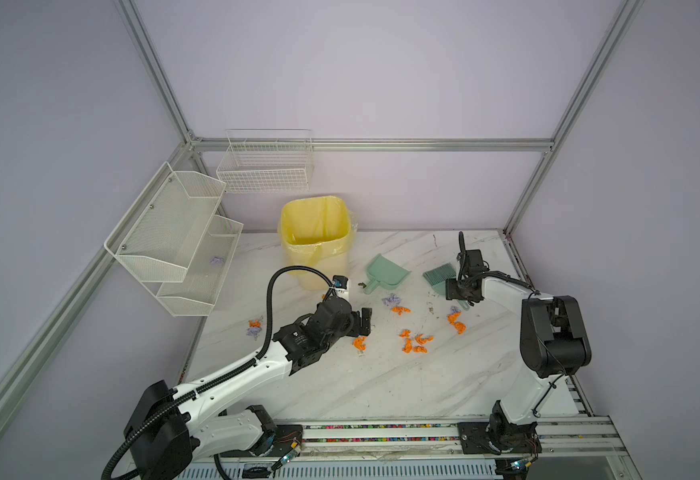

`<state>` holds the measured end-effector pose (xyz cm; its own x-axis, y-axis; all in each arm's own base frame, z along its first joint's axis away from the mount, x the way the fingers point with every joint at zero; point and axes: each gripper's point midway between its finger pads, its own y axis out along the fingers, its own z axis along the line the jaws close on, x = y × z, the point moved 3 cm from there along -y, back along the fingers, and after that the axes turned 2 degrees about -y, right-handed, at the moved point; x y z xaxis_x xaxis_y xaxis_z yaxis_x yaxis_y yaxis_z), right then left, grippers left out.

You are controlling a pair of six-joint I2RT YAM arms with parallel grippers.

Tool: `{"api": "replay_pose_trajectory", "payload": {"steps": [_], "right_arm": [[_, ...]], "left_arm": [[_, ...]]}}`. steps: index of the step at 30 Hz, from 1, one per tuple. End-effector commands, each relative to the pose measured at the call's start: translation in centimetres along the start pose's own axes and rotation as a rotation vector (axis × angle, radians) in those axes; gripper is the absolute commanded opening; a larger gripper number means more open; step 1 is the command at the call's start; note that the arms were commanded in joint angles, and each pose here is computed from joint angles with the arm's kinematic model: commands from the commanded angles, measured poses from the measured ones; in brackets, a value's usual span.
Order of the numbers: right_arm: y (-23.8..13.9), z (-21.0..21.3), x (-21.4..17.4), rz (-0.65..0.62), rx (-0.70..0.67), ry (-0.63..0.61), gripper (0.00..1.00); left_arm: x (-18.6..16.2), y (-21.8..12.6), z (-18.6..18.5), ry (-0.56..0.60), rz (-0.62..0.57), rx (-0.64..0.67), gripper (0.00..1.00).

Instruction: Sweep away the paper scraps from the table

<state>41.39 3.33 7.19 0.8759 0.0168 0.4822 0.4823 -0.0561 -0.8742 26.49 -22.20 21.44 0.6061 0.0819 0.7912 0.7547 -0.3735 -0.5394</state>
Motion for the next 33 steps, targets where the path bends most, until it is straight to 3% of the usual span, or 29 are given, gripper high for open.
{"api": "replay_pose_trajectory", "payload": {"steps": [1, 6, 14, 23, 28, 33], "right_arm": [[0.7, 0.2, -0.8, 0.055, -0.01, -0.024, 0.64], [0.2, 0.3, -0.4, 0.003, 0.017, -0.032, 0.64], [1.8, -0.7, -1.3, 0.068, 0.012, 0.001, 0.63], [2.7, 0.1, -2.4, 0.134, 0.06, -0.033, 0.38], [3.3, 0.5, -2.7, 0.141, 0.089, -0.024, 0.19], [3.3, 0.5, -1.5, 0.099, 0.08, -0.01, 0.09]], "left_arm": [[4.6, -1.5, -2.7, -0.01, -0.11, -0.084, 1.0], [5.9, -1.9, -2.4, 0.023, -0.153, -0.045, 1.0], [6.2, -1.5, -3.1, 0.045, -0.136, -0.057, 1.0], [5.7, -1.6, -1.8, 0.086, -0.102, 0.019, 1.0], [5.3, -1.6, -1.5, 0.087, -0.076, 0.019, 1.0], [4.7, -1.3, -1.6, 0.087, -0.043, 0.01, 1.0]]}}
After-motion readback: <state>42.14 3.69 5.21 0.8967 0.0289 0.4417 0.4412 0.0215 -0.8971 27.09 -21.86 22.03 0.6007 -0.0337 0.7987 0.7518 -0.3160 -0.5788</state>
